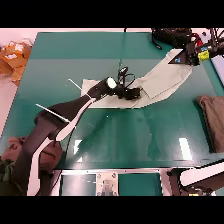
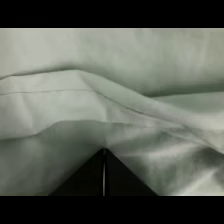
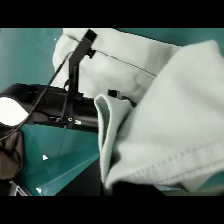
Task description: Fold the shirts.
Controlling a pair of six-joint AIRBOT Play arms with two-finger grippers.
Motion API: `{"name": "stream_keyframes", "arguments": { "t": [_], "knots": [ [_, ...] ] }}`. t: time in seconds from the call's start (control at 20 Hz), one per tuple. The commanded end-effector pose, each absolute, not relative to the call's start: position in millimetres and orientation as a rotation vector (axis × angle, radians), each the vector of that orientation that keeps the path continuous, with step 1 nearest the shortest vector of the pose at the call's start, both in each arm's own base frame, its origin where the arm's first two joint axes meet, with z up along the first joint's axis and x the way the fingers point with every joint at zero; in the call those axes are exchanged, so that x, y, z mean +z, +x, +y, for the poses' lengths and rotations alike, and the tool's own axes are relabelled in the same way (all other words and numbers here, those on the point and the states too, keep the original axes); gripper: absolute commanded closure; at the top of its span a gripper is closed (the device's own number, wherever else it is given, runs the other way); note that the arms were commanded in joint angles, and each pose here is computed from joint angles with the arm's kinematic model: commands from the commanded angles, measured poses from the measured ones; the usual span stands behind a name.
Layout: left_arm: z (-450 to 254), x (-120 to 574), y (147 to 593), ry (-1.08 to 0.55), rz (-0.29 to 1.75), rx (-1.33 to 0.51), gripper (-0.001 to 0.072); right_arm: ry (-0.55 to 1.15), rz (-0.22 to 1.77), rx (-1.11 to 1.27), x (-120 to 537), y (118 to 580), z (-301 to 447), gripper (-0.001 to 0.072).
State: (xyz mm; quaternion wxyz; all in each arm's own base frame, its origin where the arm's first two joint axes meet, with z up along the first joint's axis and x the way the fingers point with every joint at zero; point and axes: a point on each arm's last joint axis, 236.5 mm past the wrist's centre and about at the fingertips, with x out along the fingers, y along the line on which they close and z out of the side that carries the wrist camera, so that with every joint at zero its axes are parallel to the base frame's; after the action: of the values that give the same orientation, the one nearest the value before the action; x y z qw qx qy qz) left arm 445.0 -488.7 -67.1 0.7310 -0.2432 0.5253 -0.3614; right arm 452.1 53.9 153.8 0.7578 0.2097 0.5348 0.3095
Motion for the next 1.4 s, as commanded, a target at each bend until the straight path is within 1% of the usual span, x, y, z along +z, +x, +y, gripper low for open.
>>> {"name": "stream_keyframes", "arguments": {
  "t": [0.0,0.1,0.2,0.4,0.5,0.6,0.75,0.85,0.9,0.95,1.0,1.05,1.1,1.15,1.3,1.35],
  "knots": [
    [-486.0,-55.2,448.4,-0.605,1.171,-0.806,0.0688,0.449,1.157,0.679,155.7,454.4,62.0,0.0691],
    [-456.9,-35.1,454.4,-0.555,1.184,-0.861,0.0688,0.454,1.153,0.689,157.8,454.0,64.8,0.0690],
    [-413.3,-7.5,459.9,-0.505,1.225,-0.903,0.0688,0.482,1.168,0.690,159.3,453.3,74.1,0.0691],
    [-307.9,60.1,474.4,-0.398,1.247,-0.922,0.0688,0.477,1.183,0.738,161.5,453.5,130.5,0.0691],
    [-260.6,89.7,481.8,-0.410,1.216,-0.888,0.0688,0.497,1.164,0.750,161.4,459.9,177.1,0.0691],
    [-219.5,110.6,490.6,-0.429,1.174,-0.840,0.0687,0.510,1.134,0.727,147.6,471.8,225.5,0.0690],
    [-170.9,124.4,504.5,-0.472,1.125,-0.765,0.0688,0.543,1.138,0.717,97.7,477.8,322.1,0.0690],
    [-150.9,125.1,505.7,-0.487,1.128,-0.741,0.0687,0.584,1.104,0.723,59.2,478.8,396.3,0.0689],
    [-144.6,124.4,504.9,-0.487,1.132,-0.738,0.0687,0.608,1.050,0.722,43.4,480.8,431.8,0.0568],
    [-140.6,123.9,504.0,-0.472,1.129,-0.746,0.0688,0.631,1.003,0.723,32.5,479.9,459.4,0.0313],
    [-137.3,123.3,502.8,-0.469,1.132,-0.747,0.0688,0.640,0.968,0.718,25.4,480.3,474.0,0.0202],
    [-137.6,122.6,500.0,-0.463,1.142,-0.755,0.0688,0.638,0.963,0.715,22.2,480.7,476.3,0.0207],
    [-137.9,121.8,496.6,-0.459,1.155,-0.762,0.0688,0.624,0.976,0.706,21.9,485.3,464.4,0.0228],
    [-138.3,121.0,493.0,-0.454,1.167,-0.771,0.0687,0.613,1.006,0.694,23.8,490.8,444.5,0.0228],
    [-138.2,120.5,490.7,-0.443,1.172,-0.781,0.0688,0.588,1.132,0.620,27.7,509.2,349.8,0.0228],
    [-138.2,120.4,490.7,-0.444,1.172,-0.781,0.0687,0.563,1.170,0.580,25.8,512.9,314.2,0.0269]
  ]
}}
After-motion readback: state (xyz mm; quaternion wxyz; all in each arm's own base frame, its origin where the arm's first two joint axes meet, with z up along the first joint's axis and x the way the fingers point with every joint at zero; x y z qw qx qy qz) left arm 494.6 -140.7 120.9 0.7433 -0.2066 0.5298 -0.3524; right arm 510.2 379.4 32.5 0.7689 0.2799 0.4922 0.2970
